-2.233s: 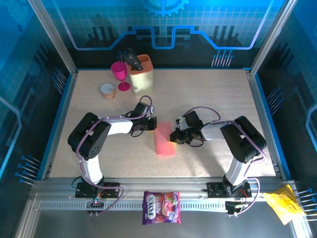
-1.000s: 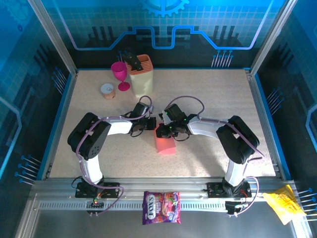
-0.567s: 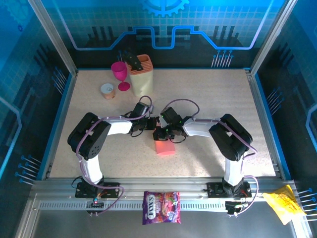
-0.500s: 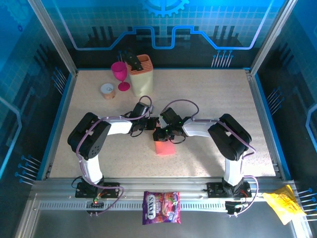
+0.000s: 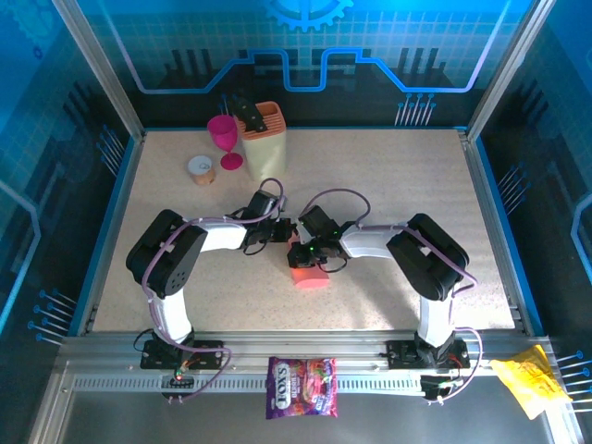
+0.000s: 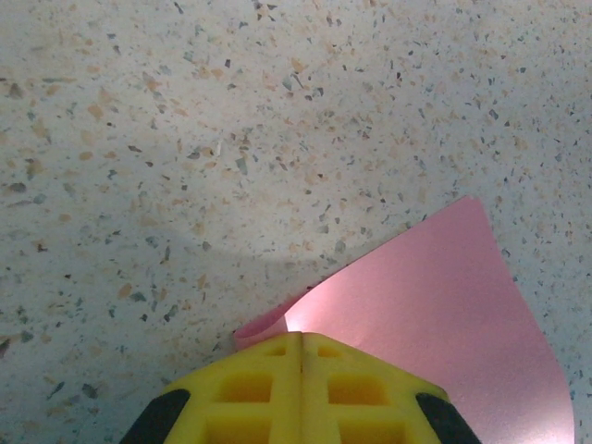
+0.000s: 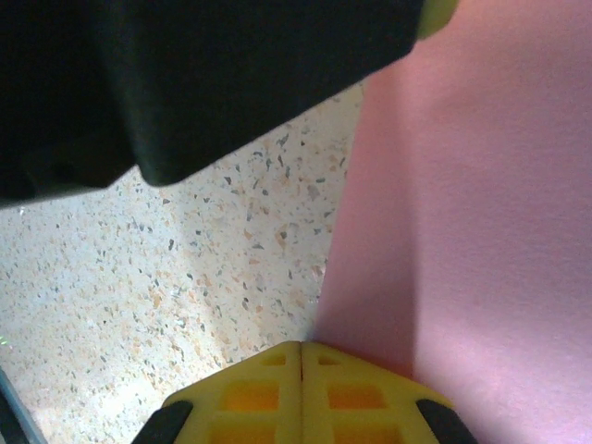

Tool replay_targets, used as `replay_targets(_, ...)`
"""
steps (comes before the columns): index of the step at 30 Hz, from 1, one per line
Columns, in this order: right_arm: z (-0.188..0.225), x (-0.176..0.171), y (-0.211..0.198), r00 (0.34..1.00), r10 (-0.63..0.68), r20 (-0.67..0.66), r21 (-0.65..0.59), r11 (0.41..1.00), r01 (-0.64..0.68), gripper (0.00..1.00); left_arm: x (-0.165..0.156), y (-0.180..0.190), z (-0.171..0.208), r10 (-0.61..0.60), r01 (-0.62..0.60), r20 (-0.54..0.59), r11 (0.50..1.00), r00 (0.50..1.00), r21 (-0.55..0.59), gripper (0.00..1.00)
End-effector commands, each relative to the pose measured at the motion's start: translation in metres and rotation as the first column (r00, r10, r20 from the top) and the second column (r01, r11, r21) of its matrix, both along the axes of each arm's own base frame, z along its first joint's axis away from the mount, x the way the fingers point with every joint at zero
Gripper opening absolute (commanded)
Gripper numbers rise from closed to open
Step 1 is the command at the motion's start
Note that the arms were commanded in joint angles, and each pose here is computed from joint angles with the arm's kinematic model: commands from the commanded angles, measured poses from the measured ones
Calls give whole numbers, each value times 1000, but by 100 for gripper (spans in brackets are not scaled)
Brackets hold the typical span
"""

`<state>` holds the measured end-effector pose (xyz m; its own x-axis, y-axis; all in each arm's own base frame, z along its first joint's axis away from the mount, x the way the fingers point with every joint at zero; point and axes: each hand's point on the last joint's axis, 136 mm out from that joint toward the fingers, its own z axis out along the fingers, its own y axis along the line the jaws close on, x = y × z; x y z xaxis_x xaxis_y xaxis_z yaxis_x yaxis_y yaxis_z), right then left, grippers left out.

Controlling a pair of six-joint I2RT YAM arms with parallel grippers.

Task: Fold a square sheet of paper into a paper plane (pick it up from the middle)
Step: First fold in half a square sheet of paper at the center of the table.

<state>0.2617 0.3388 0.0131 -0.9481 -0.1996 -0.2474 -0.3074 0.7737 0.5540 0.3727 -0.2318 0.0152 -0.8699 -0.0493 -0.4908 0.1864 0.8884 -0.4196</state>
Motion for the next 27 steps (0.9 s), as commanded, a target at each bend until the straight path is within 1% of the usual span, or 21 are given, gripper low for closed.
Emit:
replay_targets(1, -30, -50, -10, 992, 90, -93, -101, 990, -99, 0, -21, 15, -38, -13, 22, -103, 995, 995, 94, 0)
replay_targets(8, -24, -64, -10, 991, 108, -80, -93, 989, -115, 0, -21, 16, -41, -17, 28, -107, 994, 994, 107, 0)
replay_targets(13, -16, -74, -5, 989, 130, -73, -66, 989, -135, 0, -21, 17, -42, -20, 32, -106, 993, 994, 112, 0)
replay_targets(19, -22, -97, -15, 986, 141, -91, -80, 986, -149, 0, -21, 18, -41, -20, 32, -106, 993, 994, 116, 0)
replay_targets(27, -34, -127, -30, 987, 110, -117, -74, 990, -119, 0, -22, 17, -41, -23, 35, -105, 993, 994, 115, 0)
